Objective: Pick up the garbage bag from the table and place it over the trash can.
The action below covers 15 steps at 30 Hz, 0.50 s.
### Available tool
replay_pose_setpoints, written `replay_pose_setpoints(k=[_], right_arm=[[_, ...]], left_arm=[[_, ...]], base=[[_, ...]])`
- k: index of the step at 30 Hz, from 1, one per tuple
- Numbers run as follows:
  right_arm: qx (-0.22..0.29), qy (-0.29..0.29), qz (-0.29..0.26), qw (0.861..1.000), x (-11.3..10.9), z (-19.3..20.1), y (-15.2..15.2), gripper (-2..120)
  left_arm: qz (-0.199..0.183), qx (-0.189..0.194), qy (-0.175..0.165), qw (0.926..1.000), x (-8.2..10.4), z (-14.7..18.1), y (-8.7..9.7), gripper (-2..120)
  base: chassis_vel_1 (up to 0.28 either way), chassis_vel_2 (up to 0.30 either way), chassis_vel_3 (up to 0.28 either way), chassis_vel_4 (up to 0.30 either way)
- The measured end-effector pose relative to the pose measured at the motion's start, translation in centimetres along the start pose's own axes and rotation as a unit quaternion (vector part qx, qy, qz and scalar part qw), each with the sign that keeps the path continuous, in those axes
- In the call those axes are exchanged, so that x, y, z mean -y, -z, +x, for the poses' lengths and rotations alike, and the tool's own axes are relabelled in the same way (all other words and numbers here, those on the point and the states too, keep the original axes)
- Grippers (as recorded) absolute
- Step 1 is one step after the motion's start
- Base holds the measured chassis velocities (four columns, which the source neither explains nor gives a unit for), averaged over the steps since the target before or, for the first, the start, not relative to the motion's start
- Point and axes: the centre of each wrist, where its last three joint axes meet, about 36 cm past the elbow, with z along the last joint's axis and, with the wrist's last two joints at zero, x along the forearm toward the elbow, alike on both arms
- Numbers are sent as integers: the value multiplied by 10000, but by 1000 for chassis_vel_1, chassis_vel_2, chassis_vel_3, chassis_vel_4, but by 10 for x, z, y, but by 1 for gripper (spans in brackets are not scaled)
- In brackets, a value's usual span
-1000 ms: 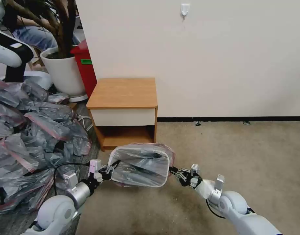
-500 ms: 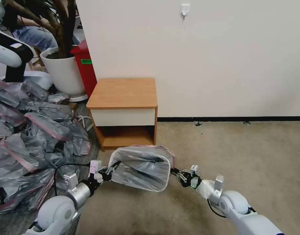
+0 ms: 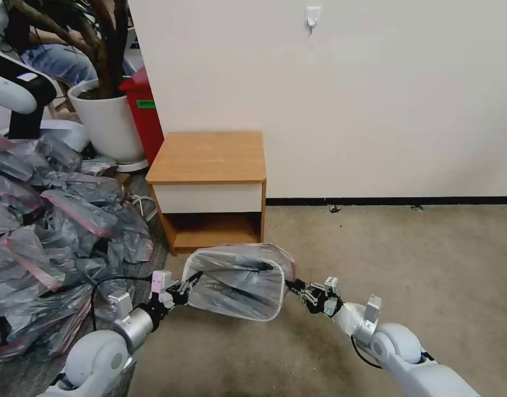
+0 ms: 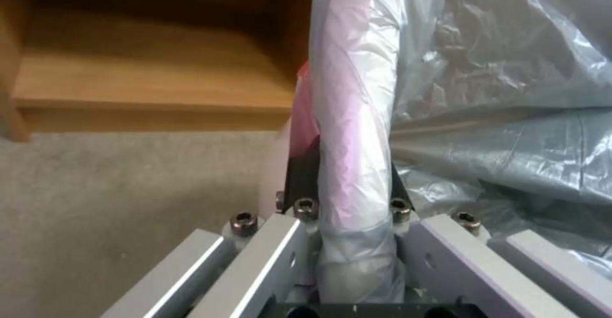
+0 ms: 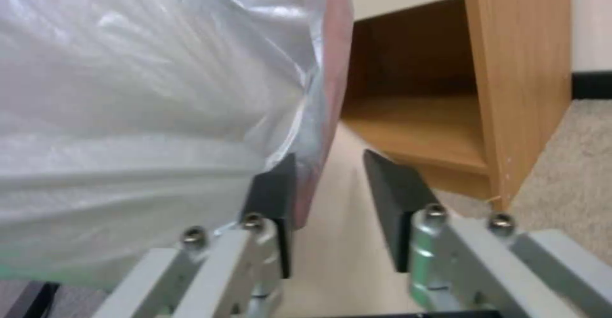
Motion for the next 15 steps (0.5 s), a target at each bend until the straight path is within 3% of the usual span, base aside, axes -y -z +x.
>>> replay_pose_setpoints(k=[4,12,13,15], right_arm=[[161,-128,38,9998,-9,1,1,52],[305,-260,112,9991,-18,1,4,78],[320,-292,147,9990,-19,0,5,86],[320,-303,165,9989,-19,1,5,89]], left_arm=[[42,14,140,9999,2,-3,-2,3],[84,65,328,9994,4,-6,-2,3],[87,69,350,9993,4,-6,-2,3],[85,74,359,9993,4,-6,-2,3]], base=[[0,0,0,0],[0,0,0,0],[0,0,0,0],[0,0,0,0]])
